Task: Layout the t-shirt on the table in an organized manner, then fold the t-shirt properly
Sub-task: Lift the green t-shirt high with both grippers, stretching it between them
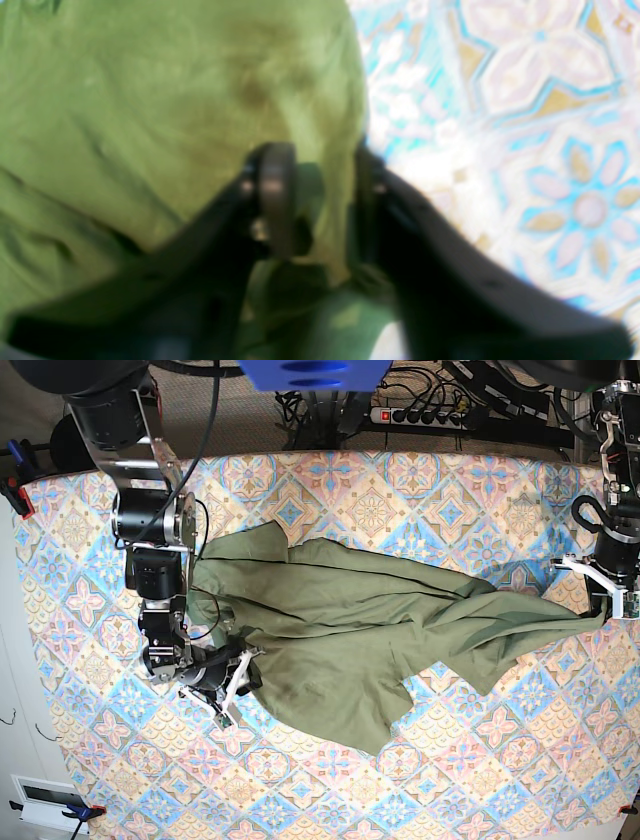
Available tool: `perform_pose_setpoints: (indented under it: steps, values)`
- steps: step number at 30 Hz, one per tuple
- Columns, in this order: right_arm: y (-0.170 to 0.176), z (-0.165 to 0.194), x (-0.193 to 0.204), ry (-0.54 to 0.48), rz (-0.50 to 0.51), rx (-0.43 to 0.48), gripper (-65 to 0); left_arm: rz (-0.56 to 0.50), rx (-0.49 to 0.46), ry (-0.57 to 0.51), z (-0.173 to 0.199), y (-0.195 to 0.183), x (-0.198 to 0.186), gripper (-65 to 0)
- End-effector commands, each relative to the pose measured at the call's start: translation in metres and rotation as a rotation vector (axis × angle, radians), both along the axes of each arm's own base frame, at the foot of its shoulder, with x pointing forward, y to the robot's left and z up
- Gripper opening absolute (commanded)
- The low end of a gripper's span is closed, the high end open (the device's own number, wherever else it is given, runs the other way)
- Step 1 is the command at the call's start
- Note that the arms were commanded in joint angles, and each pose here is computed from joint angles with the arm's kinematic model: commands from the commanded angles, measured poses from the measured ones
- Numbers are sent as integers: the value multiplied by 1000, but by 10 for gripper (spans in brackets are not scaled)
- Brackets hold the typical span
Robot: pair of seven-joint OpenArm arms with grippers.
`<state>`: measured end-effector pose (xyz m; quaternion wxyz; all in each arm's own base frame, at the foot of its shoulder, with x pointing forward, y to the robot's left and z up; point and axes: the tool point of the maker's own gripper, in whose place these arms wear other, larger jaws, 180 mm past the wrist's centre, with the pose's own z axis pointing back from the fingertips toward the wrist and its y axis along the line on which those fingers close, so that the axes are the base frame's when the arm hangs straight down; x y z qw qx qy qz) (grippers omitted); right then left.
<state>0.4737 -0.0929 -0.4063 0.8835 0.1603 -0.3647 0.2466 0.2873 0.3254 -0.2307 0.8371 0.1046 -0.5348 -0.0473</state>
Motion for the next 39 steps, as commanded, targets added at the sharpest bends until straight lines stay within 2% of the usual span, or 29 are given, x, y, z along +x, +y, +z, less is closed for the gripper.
perform_pose_setpoints:
  steps: [1, 2, 3, 6, 12, 20, 24, 27, 36, 39]
  values:
    - [-1, 27, 20, -72, -9, 20, -591, -14, 28, -55, 18, 1, 7, -650]
    - [-1, 26, 20, -68, -9, 18, -636, -14, 28, -57, 19, 1, 7, -650]
    - [-2, 24, 18, -52, -4, 4, -650, -14, 28, -59, 19, 1, 7, -650]
    - [-6, 24, 17, -33, -4, -23, -639, -13, 29, -59, 19, 1, 7, -650]
    - [-33, 50, 16, -100, -27, -139, -640, -12, 29, -74, 24, 2, 10, -650]
    - [-103, 149, 20, -264, -223, -279, -640, -10, 39, -187, 61, 3, 32, -650]
    - [-128, 195, 11, -337, -306, -346, -640, -22, 70, -225, 80, 5, 41, -650]
    - [-156, 228, -1, -390, -365, -430, -640, -23, 78, -257, 92, 6, 46, -650]
    - [-205, 306, -16, -537, -468, -570, -640, -39, 124, -398, 151, 6, 64, -650]
    - [-222, 337, -15, -587, -505, -596, -640, -112, 151, -439, 172, -15, 81, -650]
